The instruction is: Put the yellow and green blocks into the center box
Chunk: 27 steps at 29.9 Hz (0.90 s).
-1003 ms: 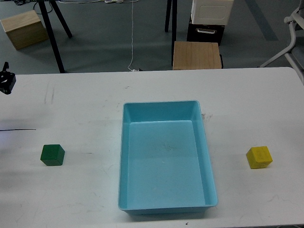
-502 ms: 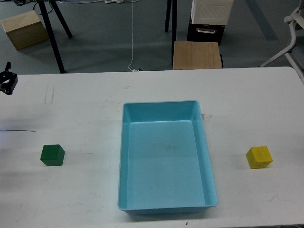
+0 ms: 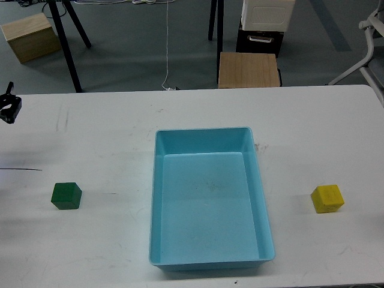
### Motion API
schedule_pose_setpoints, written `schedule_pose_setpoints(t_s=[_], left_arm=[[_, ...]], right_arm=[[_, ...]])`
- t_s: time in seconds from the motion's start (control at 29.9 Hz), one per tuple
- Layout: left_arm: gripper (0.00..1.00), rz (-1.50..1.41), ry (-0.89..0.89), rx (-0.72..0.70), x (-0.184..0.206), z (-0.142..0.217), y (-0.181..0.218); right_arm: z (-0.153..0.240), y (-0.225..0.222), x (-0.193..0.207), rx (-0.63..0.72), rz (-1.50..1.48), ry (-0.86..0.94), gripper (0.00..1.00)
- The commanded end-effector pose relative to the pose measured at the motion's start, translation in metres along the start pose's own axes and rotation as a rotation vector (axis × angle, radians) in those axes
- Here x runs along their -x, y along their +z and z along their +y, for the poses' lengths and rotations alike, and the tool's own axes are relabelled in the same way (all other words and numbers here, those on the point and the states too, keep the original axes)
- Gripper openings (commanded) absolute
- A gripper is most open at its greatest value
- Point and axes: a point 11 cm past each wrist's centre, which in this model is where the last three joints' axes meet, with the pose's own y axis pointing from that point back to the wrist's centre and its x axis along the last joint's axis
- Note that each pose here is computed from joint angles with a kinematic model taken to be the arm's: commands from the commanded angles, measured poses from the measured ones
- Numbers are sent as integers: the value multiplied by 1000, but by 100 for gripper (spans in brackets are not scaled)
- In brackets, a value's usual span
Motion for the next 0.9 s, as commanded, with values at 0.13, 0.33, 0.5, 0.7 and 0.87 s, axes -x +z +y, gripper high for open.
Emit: schedule_pose_setpoints(t_s=[0.13, 0.33, 0.5, 0.7, 0.87], left_arm=[[100, -17, -9, -7, 2, -1, 0], [100, -22, -6, -8, 1, 0, 0], [100, -29, -12, -14, 3, 0, -1], [100, -44, -11, -3, 3, 1, 8], [100, -55, -14, 5, 6, 2, 16]], right_arm=[[-16, 4, 25, 11, 76, -90, 98], [-17, 1, 24, -3, 85, -88, 98], [-17, -6, 23, -59, 89, -84, 98], [-25, -4, 34, -50, 164, -135, 98], [-39, -7, 51, -73, 206, -186, 98]])
